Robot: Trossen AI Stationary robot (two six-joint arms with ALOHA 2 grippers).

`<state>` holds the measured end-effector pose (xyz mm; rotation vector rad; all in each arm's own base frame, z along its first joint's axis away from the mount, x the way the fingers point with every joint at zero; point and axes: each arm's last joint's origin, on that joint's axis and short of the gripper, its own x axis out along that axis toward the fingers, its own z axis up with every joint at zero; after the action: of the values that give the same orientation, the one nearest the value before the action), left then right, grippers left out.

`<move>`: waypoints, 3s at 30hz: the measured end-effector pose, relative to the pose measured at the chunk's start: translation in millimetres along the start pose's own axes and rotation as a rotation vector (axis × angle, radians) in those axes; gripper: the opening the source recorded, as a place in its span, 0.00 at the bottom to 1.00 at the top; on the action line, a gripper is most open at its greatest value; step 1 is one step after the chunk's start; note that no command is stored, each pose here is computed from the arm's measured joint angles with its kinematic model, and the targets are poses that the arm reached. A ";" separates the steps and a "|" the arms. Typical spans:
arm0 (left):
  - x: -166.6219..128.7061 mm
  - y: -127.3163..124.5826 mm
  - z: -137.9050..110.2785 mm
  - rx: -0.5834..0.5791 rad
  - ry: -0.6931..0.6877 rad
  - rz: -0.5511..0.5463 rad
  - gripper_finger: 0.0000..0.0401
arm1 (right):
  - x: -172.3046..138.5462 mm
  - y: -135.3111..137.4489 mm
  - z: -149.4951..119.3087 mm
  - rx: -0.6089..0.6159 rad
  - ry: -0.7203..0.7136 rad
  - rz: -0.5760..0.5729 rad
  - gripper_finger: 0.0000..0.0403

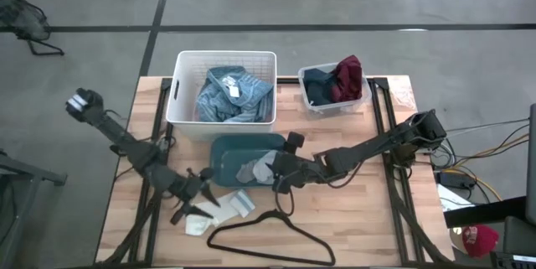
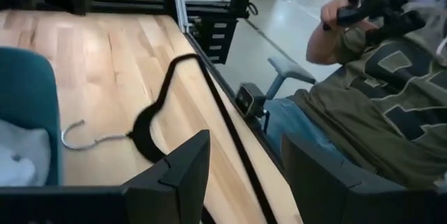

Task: Pick & Place Cloths
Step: Put the white and blue sock into the blue bin

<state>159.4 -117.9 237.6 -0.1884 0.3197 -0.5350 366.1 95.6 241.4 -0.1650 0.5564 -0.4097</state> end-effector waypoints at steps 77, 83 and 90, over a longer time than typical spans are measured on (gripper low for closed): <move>12.2 -55.1 -38.1 0.222 0.071 0.497 0.04 | 3.6 2.2 -16.0 0.065 0.005 0.005 0.56; -3.0 -47.8 -18.5 0.386 -0.067 0.802 0.05 | 4.7 2.6 -18.9 0.072 -0.004 0.007 0.60; -10.8 -31.2 1.3 0.375 -0.133 1.004 0.05 | 5.0 2.7 -19.7 0.072 -0.005 0.006 0.65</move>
<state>136.5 -138.4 249.5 0.3004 0.1459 0.4156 360.1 95.1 221.8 -0.0950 0.5365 -0.4226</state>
